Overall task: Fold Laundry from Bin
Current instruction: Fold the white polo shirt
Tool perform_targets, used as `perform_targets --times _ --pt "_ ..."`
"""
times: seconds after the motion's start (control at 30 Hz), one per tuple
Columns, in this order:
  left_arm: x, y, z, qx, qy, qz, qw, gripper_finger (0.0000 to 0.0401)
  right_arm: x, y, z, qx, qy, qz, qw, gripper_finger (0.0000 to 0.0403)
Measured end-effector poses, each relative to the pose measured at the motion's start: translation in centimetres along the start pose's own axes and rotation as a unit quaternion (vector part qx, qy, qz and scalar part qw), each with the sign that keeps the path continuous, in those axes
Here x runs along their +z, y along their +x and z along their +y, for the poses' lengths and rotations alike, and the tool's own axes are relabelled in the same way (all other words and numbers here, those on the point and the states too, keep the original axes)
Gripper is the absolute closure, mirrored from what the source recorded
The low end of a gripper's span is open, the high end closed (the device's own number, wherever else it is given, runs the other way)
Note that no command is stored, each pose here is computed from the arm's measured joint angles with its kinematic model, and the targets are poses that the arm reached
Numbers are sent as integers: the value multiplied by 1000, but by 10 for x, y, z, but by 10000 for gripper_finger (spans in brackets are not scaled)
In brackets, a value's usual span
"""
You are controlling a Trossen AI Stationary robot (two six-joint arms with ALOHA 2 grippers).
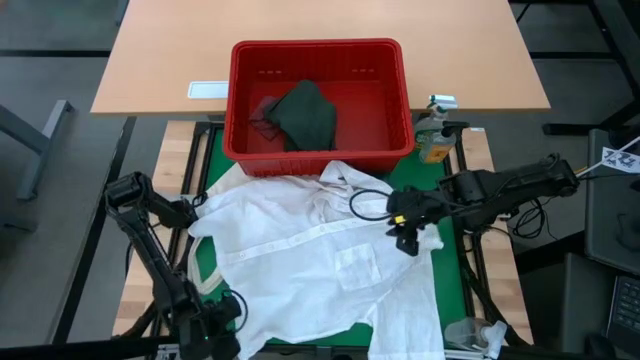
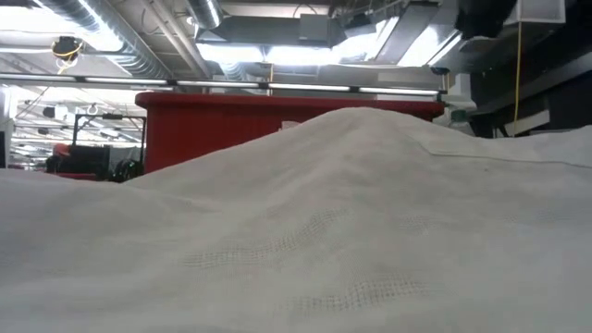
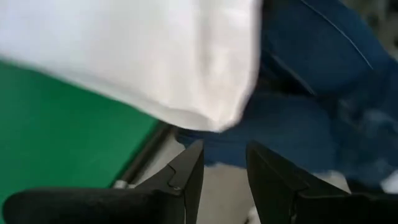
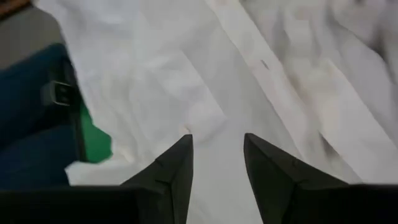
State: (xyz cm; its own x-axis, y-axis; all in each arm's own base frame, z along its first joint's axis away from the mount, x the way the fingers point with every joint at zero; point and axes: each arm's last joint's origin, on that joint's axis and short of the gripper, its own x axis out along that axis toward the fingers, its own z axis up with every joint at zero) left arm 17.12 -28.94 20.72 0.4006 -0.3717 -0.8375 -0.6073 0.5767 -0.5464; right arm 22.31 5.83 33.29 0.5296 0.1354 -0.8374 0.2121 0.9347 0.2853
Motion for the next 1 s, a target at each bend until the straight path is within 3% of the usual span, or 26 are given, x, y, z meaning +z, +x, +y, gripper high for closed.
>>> perform_targets --times 0.1,0.3,0.77,1.0 --pt "-1 4 11 50 -41 -29 997 287 5 10 4 16 -6 -6 1000 260" --pt "6 19 32 154 -103 -79 980 287 9 35 6 -2 -6 25 1000 260" --pt "61 38 29 179 -58 -152 970 287 10 75 8 -21 -20 91 995 260" --pt "64 56 37 229 -50 -95 968 299 10 75 9 -13 -27 98 995 260"
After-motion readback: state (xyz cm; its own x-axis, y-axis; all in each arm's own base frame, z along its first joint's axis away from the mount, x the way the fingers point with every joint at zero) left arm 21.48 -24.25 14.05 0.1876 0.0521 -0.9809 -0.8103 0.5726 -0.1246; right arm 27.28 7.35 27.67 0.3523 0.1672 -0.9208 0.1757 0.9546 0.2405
